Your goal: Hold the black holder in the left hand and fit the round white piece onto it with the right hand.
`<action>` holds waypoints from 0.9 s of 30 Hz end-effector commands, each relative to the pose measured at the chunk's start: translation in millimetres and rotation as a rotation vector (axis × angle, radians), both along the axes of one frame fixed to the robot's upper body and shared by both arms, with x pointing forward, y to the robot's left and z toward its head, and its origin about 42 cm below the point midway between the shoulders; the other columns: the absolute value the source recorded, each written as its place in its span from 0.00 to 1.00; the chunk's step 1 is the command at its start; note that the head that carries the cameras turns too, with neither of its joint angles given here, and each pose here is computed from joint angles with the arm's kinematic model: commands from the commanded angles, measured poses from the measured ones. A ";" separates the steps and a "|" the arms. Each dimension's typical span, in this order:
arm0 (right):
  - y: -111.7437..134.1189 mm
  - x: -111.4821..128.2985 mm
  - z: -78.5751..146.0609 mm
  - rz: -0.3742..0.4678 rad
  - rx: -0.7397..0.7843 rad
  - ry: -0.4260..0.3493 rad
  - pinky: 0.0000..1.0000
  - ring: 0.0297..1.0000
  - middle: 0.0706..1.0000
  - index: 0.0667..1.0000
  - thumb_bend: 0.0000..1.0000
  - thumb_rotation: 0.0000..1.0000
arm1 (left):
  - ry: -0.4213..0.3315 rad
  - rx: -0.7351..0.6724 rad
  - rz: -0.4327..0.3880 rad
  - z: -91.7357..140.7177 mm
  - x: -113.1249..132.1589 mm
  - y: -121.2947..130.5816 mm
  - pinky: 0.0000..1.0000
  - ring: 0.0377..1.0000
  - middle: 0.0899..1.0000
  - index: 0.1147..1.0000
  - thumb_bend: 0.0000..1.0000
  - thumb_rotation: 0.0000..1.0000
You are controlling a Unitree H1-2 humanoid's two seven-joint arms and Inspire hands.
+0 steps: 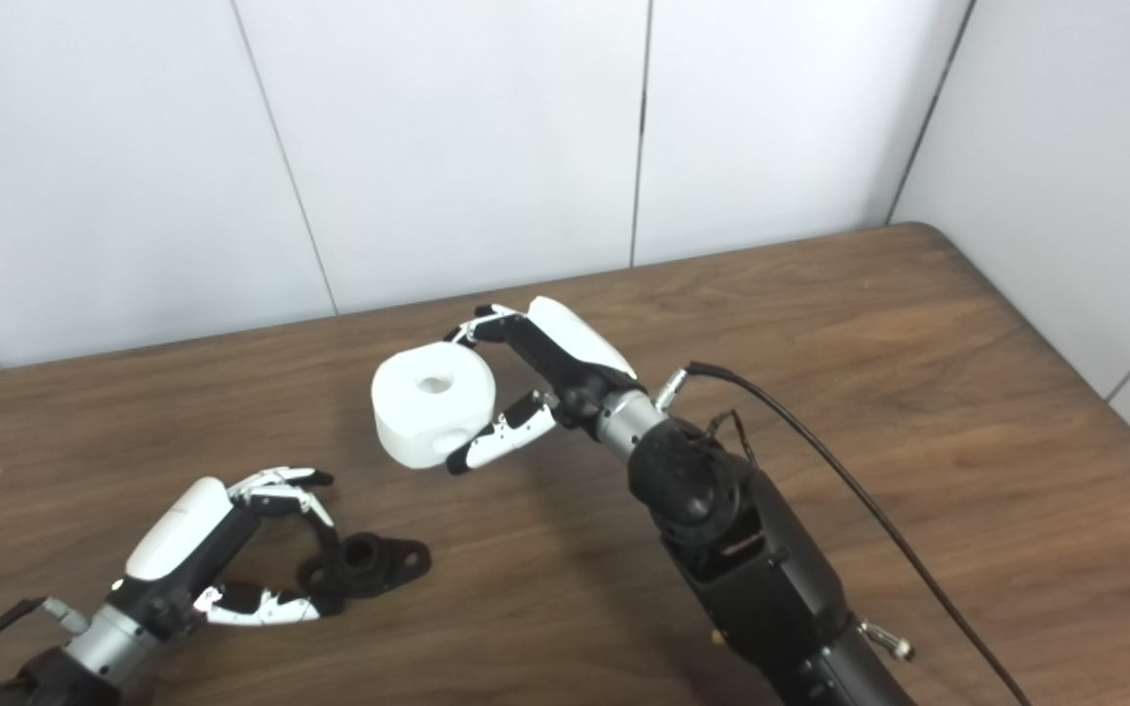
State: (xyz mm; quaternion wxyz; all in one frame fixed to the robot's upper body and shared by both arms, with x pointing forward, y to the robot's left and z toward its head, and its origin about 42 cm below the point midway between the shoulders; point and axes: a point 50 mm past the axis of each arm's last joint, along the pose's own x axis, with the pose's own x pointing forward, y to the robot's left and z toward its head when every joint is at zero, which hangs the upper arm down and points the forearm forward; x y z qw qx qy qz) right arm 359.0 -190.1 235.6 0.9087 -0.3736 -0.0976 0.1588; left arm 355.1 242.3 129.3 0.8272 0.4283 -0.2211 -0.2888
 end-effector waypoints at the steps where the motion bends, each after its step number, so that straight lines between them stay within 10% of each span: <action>1: 0.2 -1.9 20.6 0.020 0.005 -0.059 1.00 0.93 0.77 0.45 0.52 0.15 | 0.020 0.076 -0.013 -3.3 0.1 -1.6 0.86 0.82 0.62 0.42 0.52 0.05; 27: 14.4 -25.0 35.2 0.174 -0.039 0.028 1.00 0.94 0.77 0.45 0.52 0.15 | 0.056 0.115 0.002 -8.0 -2.8 -26.3 0.91 0.85 0.63 0.42 0.52 0.05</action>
